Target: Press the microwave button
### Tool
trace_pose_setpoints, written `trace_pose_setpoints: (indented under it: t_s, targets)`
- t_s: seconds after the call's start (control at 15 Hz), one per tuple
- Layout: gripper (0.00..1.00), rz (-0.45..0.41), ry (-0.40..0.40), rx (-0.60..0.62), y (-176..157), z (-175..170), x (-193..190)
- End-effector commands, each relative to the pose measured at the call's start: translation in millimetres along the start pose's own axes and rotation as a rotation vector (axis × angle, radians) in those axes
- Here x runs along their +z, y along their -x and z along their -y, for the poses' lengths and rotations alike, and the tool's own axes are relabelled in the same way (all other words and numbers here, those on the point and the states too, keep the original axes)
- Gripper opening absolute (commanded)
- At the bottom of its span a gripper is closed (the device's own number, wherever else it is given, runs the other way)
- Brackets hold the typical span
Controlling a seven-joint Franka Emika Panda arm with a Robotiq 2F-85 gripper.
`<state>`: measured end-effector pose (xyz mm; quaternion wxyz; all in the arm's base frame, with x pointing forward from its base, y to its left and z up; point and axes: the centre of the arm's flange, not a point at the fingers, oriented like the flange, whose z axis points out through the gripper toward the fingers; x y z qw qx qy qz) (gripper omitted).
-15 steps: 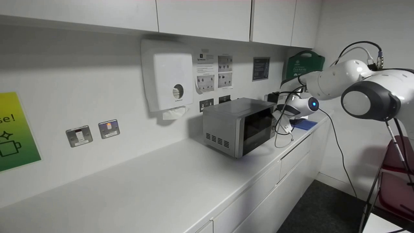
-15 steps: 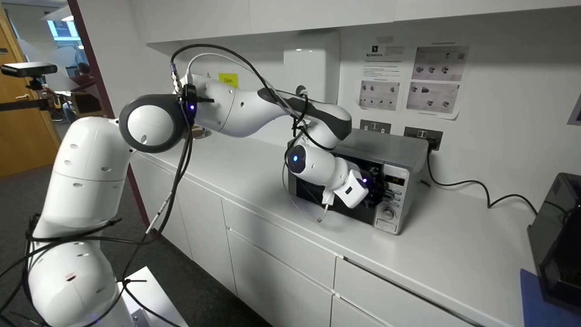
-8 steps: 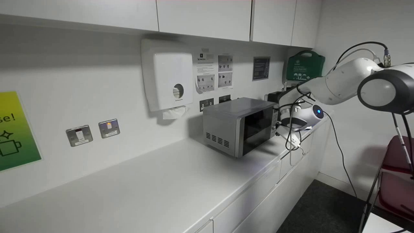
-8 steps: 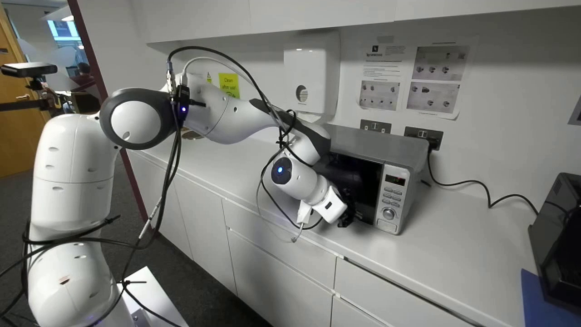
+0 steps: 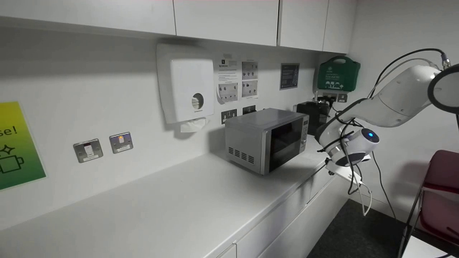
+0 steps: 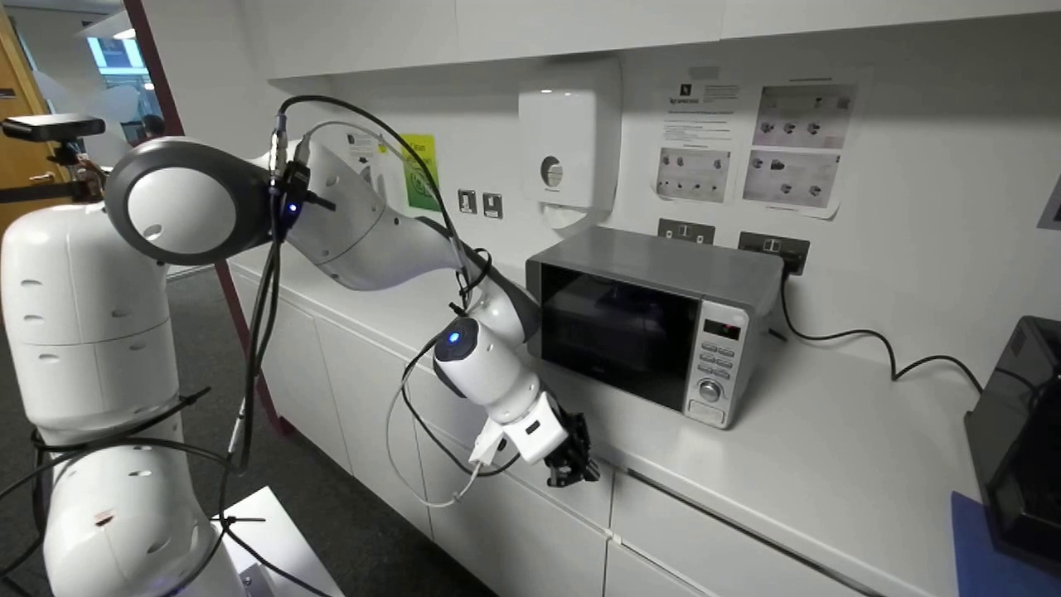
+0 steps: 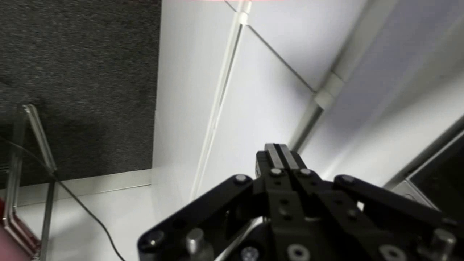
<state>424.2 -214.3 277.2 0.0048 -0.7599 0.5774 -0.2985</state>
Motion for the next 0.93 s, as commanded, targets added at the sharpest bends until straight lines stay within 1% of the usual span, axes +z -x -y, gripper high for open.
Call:
trace_pose_setpoints:
  t_s: [0.0, 0.07, 0.2, 0.4, 0.47, 0.53, 0.67, 0.87]
  targets:
    - [0.00, 0.021, 0.093, 0.001, -30, 8, -65]
    - [0.00, 0.039, 0.105, -0.017, -27, 1, -65]
    - [0.00, 0.121, 0.126, -0.070, -18, -17, -60]
    - [0.00, 0.203, 0.140, -0.131, -4, -40, -47]
    - [0.00, 0.207, 0.146, -0.146, -1, -47, -43]
    - [0.00, 0.170, 0.136, -0.136, 39, -85, 15]
    - [0.00, 0.181, 0.147, -0.150, 40, -92, 17]
    - [0.00, 0.181, 0.148, -0.155, 40, -92, 17]
